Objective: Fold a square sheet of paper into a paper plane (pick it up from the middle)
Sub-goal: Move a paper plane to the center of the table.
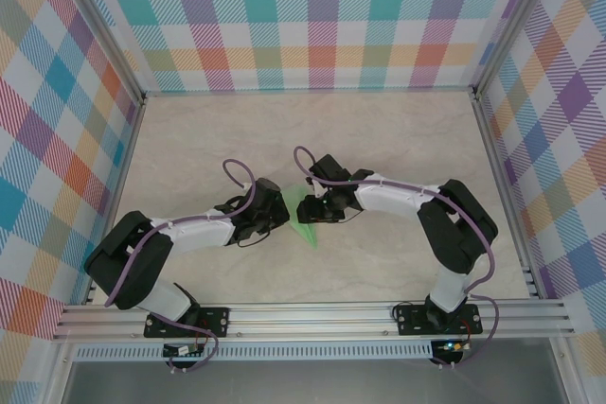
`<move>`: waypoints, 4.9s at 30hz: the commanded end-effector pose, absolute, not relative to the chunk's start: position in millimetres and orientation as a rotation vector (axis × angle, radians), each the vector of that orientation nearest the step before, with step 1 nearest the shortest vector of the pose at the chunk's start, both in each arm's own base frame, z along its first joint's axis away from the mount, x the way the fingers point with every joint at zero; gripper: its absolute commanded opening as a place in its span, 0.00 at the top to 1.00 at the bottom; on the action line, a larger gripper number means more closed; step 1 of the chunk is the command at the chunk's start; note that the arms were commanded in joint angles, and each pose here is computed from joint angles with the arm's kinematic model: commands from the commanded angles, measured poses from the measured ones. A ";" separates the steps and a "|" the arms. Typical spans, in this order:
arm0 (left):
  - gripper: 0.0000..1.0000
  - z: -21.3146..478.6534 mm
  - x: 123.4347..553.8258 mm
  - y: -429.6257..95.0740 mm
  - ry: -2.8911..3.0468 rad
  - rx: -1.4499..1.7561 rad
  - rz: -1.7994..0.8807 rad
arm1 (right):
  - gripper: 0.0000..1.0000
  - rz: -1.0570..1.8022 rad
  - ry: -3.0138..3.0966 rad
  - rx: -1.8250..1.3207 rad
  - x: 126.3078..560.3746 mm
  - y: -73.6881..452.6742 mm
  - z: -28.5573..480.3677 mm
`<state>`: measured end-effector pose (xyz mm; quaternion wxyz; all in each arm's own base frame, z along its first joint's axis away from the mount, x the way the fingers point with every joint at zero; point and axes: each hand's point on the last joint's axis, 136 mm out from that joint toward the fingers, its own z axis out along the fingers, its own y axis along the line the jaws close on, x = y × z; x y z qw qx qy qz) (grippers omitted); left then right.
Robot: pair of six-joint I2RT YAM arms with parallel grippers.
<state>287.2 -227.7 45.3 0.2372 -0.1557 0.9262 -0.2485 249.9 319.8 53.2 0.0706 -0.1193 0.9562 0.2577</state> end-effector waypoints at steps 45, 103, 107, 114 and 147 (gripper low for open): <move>1.00 50.3 296.8 -232.9 2.532 -0.407 -0.698 | 0.39 0.767 2.837 -0.613 228.9 335.7 44.5; 0.25 71.8 270.4 -159.8 2.535 -0.583 -0.316 | 0.83 0.158 2.903 -0.307 264.4 286.5 30.3; 0.16 72.1 268.3 -153.7 2.537 -0.589 -0.275 | 0.81 0.155 2.921 -0.312 263.8 288.5 25.0; 0.08 74.0 268.2 -148.6 2.538 -0.594 -0.231 | 0.81 0.141 2.940 -0.312 262.6 288.5 18.2; 0.00 78.2 256.5 -128.4 2.567 -0.606 -0.093 | 0.90 0.100 2.799 -0.166 397.7 299.4 36.9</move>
